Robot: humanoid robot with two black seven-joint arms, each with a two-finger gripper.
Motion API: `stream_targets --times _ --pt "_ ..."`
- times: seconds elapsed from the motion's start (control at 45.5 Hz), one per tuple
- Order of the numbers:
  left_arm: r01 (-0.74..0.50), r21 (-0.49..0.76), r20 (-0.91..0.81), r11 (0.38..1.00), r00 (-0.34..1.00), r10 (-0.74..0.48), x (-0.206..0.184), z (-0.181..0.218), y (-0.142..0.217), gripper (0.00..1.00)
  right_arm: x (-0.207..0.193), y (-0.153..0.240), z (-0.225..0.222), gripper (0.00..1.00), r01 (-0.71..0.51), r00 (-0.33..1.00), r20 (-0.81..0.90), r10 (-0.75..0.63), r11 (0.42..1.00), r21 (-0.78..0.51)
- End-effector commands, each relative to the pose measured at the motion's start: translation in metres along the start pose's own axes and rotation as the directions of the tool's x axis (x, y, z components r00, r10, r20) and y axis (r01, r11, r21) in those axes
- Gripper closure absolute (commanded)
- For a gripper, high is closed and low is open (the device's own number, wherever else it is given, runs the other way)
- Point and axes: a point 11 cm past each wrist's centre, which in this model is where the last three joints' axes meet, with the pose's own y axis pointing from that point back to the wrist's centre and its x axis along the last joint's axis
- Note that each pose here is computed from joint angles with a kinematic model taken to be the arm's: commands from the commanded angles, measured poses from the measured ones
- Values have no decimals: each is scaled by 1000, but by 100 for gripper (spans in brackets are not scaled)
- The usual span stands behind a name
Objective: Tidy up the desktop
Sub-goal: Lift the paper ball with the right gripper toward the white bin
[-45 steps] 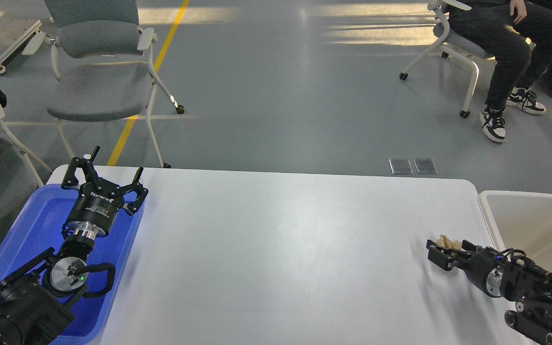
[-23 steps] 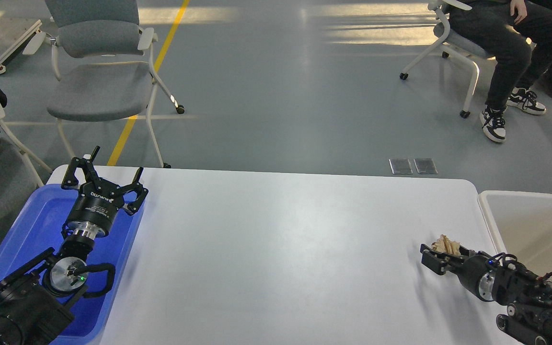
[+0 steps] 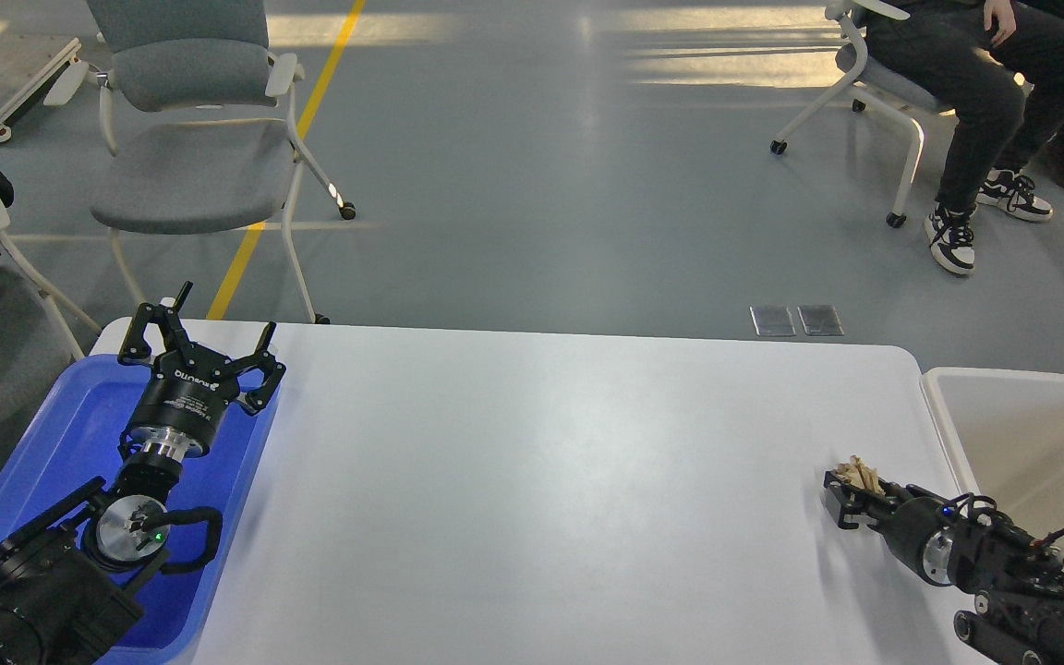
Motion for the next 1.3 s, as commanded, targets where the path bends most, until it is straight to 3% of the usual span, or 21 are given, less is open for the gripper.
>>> stream_targets --times 0.0,0.352,0.638,1.276 --pt "0 0 0 1000 1000 0 0 0 0 0 -2 0 4 100 -4 1000 23 4 1000 -24" --pt "0 0 0 1000 1000 0 0 0 0 0 3 2 0 100 14 990 143 -15 1000 10" --pt "-1 1 0 1000 1000 1 0 0 1 0 72 16 -14 100 -17 974 225 -11 993 121" --pt "0 0 0 1000 1000 0 0 0 0 0 164 72 -14 100 -9 980 194 -36 974 228"
